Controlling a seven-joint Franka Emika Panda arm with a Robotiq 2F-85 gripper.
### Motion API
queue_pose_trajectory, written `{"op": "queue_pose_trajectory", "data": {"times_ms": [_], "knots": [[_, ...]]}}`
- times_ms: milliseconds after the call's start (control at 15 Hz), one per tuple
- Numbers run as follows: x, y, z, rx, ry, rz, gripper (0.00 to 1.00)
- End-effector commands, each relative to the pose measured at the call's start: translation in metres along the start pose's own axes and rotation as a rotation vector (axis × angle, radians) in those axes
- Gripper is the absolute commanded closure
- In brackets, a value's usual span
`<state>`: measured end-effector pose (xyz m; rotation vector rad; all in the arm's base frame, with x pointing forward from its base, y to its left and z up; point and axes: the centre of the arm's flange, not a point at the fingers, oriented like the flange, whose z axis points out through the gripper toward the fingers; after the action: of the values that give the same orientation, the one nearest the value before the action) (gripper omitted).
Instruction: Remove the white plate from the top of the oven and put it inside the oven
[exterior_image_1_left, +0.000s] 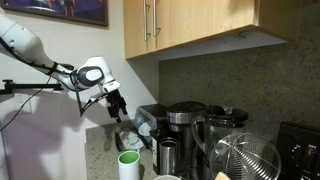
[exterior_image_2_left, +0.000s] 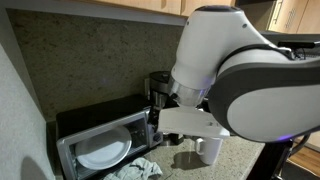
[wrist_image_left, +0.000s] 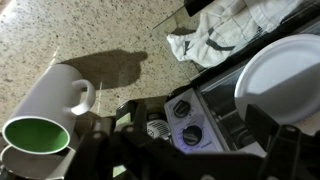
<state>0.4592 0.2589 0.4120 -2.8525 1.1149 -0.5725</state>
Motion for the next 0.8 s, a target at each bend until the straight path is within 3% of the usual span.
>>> {"op": "queue_pose_trajectory", "data": {"times_ms": [0,733], "knots": [[0.0022,0.0007,-0.0054,0.005,-0.003,-0.011,0.00],[0.0049,0.0019,-0.0108,0.012,-0.017,-0.020,0.00]]}}
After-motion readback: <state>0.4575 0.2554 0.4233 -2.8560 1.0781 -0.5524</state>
